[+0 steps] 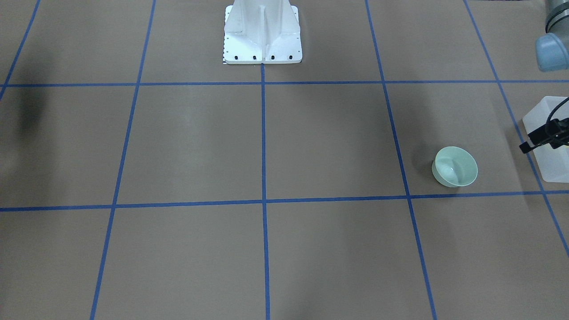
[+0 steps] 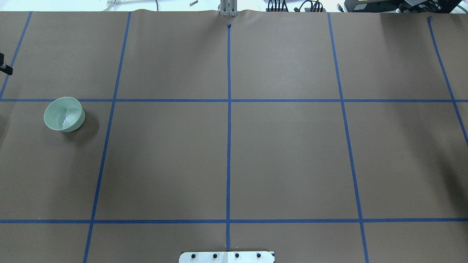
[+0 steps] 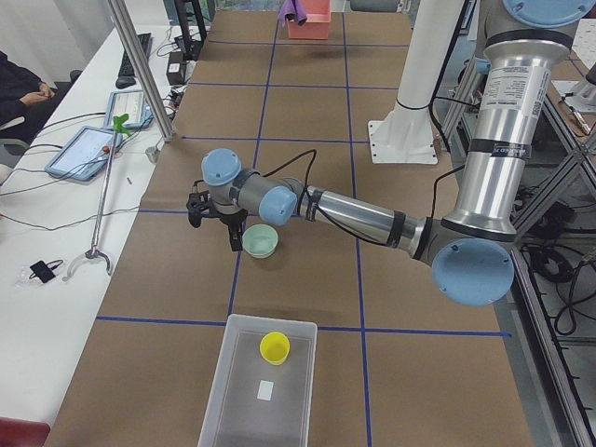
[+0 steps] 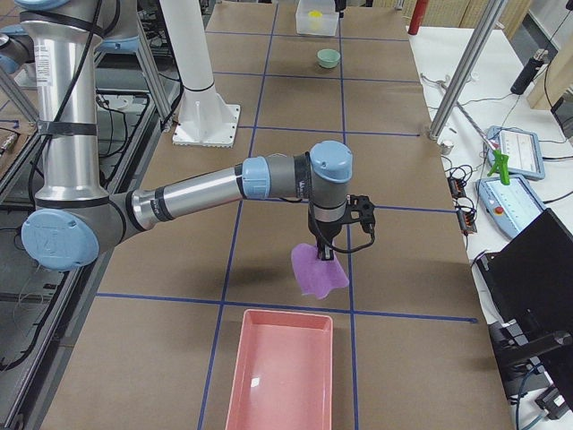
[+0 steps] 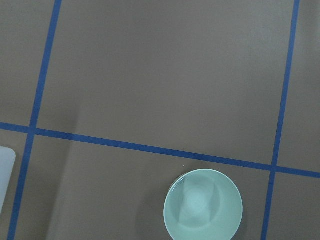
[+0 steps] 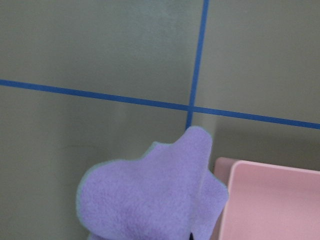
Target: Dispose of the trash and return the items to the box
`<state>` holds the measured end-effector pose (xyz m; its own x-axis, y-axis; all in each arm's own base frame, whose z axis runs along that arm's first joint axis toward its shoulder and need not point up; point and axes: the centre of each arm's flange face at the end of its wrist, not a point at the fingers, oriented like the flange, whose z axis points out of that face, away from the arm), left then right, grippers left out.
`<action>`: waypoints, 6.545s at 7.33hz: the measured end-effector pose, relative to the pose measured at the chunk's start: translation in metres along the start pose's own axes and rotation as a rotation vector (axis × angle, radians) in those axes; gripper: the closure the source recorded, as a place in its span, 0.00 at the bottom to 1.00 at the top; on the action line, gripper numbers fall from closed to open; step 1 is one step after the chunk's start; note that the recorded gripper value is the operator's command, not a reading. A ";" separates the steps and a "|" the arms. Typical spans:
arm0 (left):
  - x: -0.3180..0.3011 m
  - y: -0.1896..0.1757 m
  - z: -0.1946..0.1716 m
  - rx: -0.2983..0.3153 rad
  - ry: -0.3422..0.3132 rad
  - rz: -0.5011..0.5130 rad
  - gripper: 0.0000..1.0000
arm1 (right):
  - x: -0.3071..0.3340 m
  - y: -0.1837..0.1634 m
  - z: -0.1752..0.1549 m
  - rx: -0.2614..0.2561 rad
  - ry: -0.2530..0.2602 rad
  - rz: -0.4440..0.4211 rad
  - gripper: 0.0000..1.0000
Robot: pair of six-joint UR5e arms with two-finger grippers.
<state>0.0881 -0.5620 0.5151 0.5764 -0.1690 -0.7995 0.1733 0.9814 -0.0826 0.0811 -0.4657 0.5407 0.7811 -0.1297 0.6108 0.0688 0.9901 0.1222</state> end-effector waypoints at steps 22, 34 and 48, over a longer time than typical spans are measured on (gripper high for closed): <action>0.033 0.057 0.088 -0.019 0.092 -0.014 1.00 | 0.160 0.062 0.043 -0.079 0.126 0.022 0.00; -0.388 0.066 -0.031 0.051 -0.154 -0.260 1.00 | 0.000 0.015 -0.019 0.101 -0.086 0.059 0.00; -0.412 0.058 0.024 0.179 -0.161 -0.473 0.02 | -0.011 0.013 -0.016 0.093 -0.085 0.055 0.00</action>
<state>-0.1204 -0.4375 0.8537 0.5147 -0.6155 -0.5969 0.5696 0.7658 -0.2985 0.0836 -0.4510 0.5232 0.7266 -0.0837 0.6819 -0.0332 0.9871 0.1565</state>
